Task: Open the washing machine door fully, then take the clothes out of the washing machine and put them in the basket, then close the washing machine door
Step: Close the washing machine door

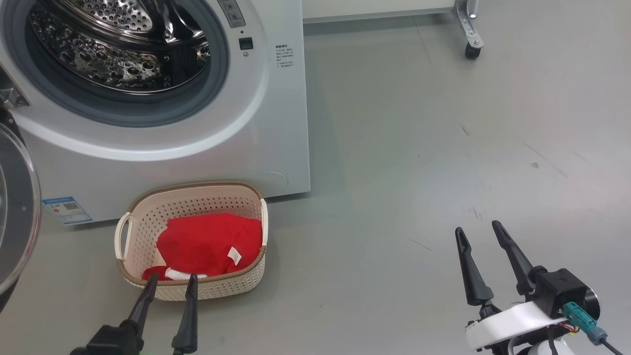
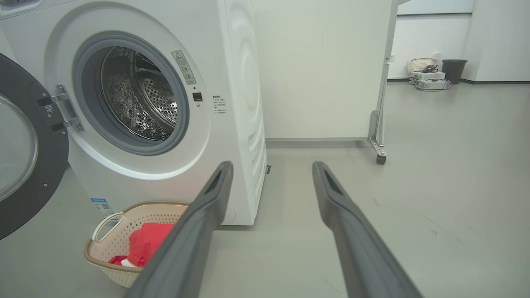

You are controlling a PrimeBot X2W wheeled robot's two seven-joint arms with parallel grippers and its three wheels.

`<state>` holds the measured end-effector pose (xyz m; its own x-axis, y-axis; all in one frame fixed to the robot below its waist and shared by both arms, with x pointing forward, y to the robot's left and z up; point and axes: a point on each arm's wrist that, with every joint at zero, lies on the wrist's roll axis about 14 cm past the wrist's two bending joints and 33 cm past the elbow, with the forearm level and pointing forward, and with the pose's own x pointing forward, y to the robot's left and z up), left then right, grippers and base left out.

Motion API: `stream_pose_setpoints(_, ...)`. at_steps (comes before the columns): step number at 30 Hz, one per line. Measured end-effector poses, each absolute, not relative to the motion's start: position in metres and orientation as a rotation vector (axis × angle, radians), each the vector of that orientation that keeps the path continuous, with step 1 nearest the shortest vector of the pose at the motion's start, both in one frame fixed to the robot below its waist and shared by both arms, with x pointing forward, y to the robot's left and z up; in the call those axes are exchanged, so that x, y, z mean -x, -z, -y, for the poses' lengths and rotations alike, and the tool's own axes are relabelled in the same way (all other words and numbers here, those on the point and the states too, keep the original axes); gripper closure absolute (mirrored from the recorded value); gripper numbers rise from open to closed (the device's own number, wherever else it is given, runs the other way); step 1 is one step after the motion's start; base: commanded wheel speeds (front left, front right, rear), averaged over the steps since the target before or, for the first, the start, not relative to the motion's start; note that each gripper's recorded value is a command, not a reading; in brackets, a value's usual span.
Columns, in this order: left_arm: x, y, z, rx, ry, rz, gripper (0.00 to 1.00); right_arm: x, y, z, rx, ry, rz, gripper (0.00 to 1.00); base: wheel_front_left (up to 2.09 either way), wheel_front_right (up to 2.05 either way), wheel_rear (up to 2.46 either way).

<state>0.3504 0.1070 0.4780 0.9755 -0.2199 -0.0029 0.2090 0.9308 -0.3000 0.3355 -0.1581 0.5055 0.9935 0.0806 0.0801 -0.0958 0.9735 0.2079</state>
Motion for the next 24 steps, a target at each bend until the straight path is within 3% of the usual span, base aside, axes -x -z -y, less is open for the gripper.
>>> stream_pose_setpoints(24,-0.3499,-0.4801,-0.1079,0.302,0.218,-0.029,0.00,-0.3352,-0.5053,0.1573,-0.214,-0.091,0.071,0.00,0.00,0.00,0.00)
